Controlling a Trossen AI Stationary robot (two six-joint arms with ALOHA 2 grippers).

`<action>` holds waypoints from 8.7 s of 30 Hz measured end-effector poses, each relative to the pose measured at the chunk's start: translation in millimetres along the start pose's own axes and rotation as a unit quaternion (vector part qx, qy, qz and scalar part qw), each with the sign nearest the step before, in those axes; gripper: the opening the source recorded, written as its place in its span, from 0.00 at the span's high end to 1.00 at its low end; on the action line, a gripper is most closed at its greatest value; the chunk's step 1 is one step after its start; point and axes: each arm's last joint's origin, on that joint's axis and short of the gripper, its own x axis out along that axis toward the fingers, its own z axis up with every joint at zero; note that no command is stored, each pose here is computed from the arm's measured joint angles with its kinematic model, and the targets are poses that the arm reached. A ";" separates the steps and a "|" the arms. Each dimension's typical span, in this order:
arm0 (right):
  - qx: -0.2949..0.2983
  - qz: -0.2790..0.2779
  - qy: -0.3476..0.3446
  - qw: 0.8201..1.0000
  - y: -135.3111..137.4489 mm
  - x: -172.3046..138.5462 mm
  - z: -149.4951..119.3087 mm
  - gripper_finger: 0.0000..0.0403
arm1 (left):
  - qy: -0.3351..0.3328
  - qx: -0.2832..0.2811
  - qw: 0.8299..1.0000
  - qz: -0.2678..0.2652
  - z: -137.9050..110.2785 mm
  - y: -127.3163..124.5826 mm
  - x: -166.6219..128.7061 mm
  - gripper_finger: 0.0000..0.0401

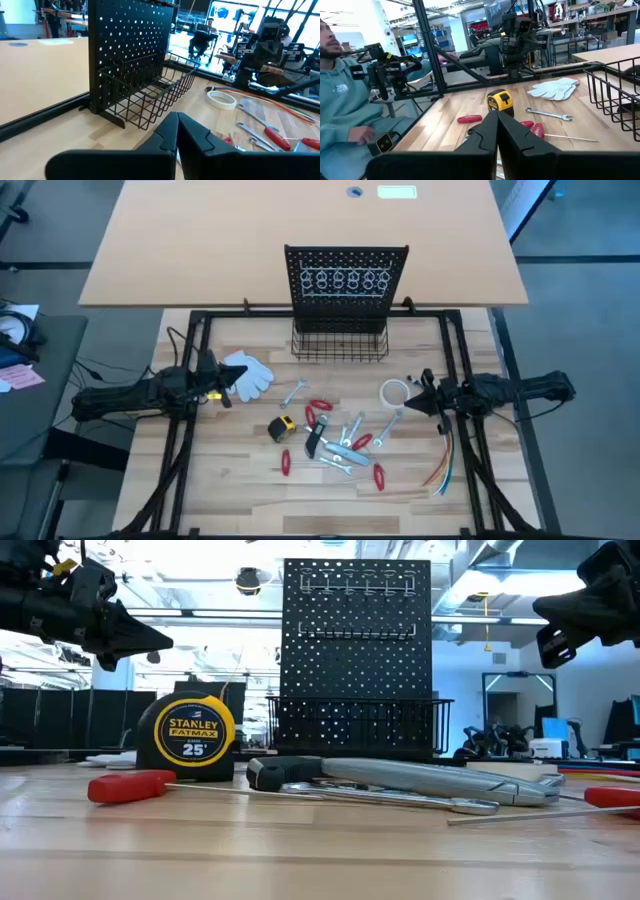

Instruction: Hang tools onto peg board

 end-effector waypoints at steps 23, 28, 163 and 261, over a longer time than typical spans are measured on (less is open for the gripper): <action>0.000 0.000 0.000 1.000 0.0 0.0 0.0 0.96 | 0.000 0.000 1.000 0.000 0.0 0.0 0.0 1.00; 0.000 0.000 0.000 1.000 0.0 0.0 0.1 0.96 | 0.000 0.000 1.000 0.000 -0.1 0.0 0.1 1.00; 0.011 0.024 -0.116 0.993 4.4 -2.7 22.3 0.96 | 0.137 -0.006 0.988 0.077 -27.9 -154.2 9.6 0.59; -0.074 -0.091 0.024 0.993 -4.6 50.7 13.5 0.65 | 0.506 -0.011 0.855 0.116 4.2 -195.4 124.3 0.48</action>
